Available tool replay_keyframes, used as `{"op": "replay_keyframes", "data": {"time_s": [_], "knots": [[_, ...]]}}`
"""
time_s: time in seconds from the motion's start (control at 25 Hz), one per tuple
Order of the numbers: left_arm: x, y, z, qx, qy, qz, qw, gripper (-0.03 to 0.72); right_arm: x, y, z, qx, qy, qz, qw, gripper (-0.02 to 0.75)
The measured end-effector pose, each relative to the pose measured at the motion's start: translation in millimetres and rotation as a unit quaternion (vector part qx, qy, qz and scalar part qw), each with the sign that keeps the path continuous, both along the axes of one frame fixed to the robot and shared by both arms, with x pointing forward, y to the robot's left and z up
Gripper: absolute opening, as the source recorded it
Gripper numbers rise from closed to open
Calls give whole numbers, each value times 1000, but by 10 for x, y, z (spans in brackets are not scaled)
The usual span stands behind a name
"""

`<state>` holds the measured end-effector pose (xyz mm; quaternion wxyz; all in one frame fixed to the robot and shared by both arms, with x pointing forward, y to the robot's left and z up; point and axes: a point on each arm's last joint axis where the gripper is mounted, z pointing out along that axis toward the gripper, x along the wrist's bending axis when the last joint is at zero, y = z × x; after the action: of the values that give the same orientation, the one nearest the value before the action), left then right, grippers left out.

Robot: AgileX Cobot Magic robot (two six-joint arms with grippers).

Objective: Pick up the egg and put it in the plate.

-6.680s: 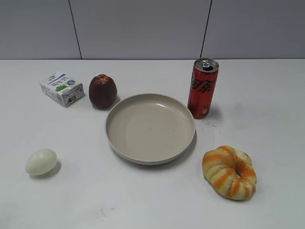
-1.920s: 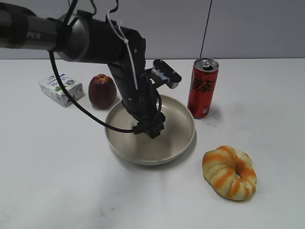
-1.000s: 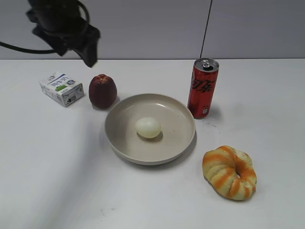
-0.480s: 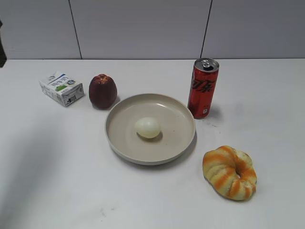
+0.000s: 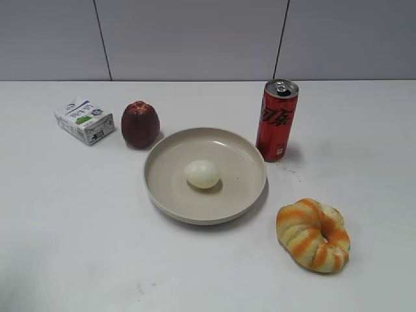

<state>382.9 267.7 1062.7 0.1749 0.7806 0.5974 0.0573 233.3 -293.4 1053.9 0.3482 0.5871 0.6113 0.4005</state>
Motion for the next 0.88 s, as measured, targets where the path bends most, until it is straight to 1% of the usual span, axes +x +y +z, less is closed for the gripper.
{"op": "replay_keyframes", "data": {"time_s": [0.2,0.36,0.44,0.56,0.88], "knots": [[-467,63,-92,-9,-72,4,997,582,0,0,0,0,0,0,1000,482],[-743,101,-188,-18,-138,8,990,582,0,0,0,0,0,0,1000,482],[-850,115,-174,-24,-175,9,984,577,0,0,0,0,0,0,1000,482],[-1008,135,-117,-33,-234,10,972,575,0,0,0,0,0,0,1000,482],[-1319,173,-59,-47,-329,10,943,573,0,0,0,0,0,0,1000,482]]}}
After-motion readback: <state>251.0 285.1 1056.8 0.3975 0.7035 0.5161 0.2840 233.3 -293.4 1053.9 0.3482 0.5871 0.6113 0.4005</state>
